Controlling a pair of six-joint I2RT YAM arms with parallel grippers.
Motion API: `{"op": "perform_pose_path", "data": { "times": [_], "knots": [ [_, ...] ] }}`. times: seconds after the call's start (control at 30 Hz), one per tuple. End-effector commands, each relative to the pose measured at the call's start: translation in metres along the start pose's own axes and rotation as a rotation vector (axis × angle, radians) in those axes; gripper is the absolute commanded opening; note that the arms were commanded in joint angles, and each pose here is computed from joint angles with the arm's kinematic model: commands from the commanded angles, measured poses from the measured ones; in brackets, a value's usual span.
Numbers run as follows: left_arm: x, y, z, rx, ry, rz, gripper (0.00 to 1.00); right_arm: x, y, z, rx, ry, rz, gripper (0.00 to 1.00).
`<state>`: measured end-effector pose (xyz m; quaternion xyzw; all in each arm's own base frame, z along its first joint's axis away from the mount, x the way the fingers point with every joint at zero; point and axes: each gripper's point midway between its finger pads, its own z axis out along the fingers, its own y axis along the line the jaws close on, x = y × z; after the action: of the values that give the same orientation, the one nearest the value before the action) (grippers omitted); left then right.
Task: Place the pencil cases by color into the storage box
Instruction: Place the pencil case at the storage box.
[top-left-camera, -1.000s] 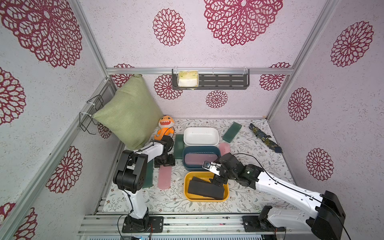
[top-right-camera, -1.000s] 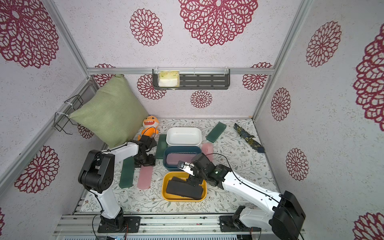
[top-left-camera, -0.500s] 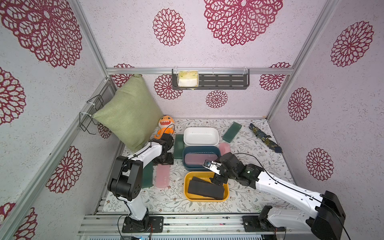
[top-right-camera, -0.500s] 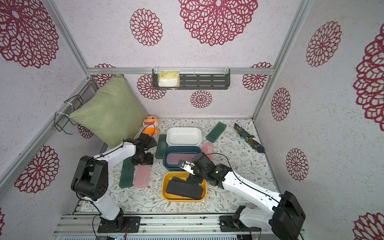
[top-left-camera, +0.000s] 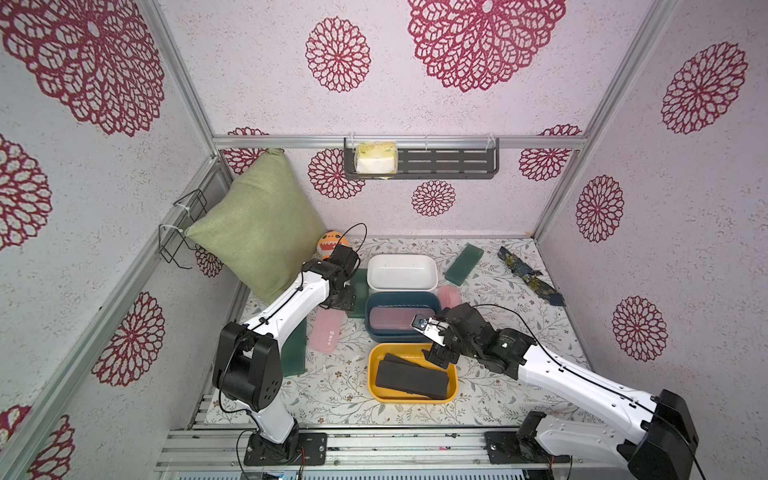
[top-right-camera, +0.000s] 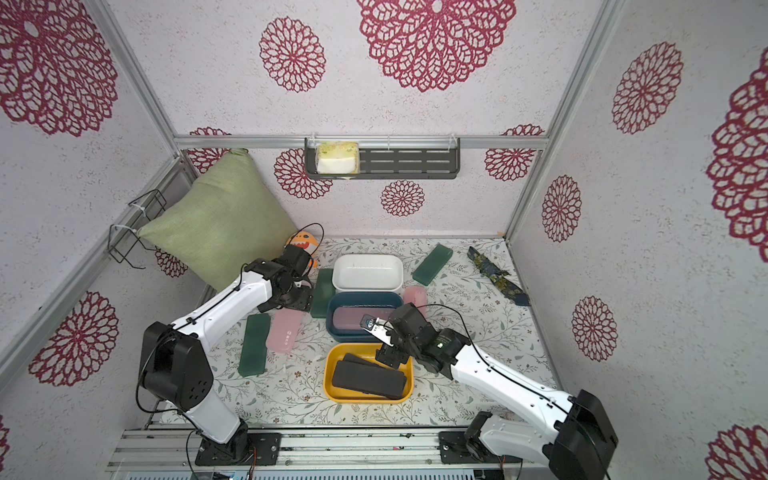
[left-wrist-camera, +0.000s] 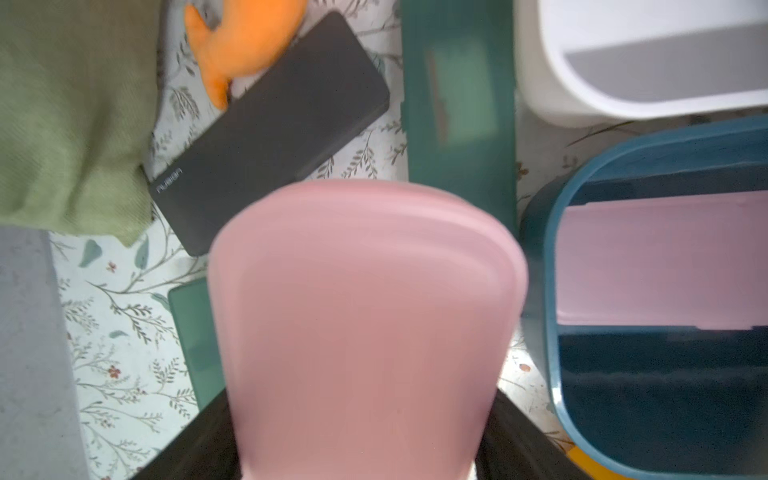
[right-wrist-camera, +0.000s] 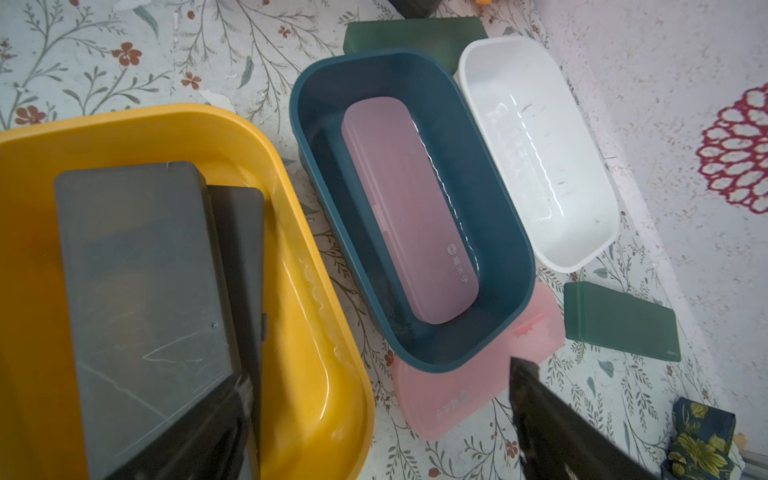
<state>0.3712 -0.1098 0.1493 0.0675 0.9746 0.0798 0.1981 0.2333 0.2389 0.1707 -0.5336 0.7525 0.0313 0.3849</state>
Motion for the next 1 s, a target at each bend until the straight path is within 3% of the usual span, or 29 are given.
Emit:
{"op": "perform_pose_path", "data": {
  "times": [0.0,0.27,0.6,0.9,0.97],
  "knots": [
    [-0.014,-0.007,-0.02,-0.003,-0.052,0.086,0.75,0.0,-0.018,-0.008,0.079,-0.018,0.079,0.99],
    [-0.04,-0.075,-0.039,0.113,-0.157,0.398,0.76,0.013,-0.057,-0.025,0.273,-0.012,0.235,0.99],
    [-0.072,-0.137,-0.046,0.239,-0.307,0.622,0.77,0.021,-0.073,-0.051,0.361,-0.086,0.36,0.99],
    [-0.064,-0.188,-0.042,0.325,-0.309,0.826,0.78,0.028,-0.073,-0.052,0.373,-0.079,0.382,0.99],
    [-0.056,-0.203,-0.026,0.332,-0.272,0.87,0.78,0.029,-0.073,-0.052,0.373,-0.079,0.384,0.99]
  ]
}}
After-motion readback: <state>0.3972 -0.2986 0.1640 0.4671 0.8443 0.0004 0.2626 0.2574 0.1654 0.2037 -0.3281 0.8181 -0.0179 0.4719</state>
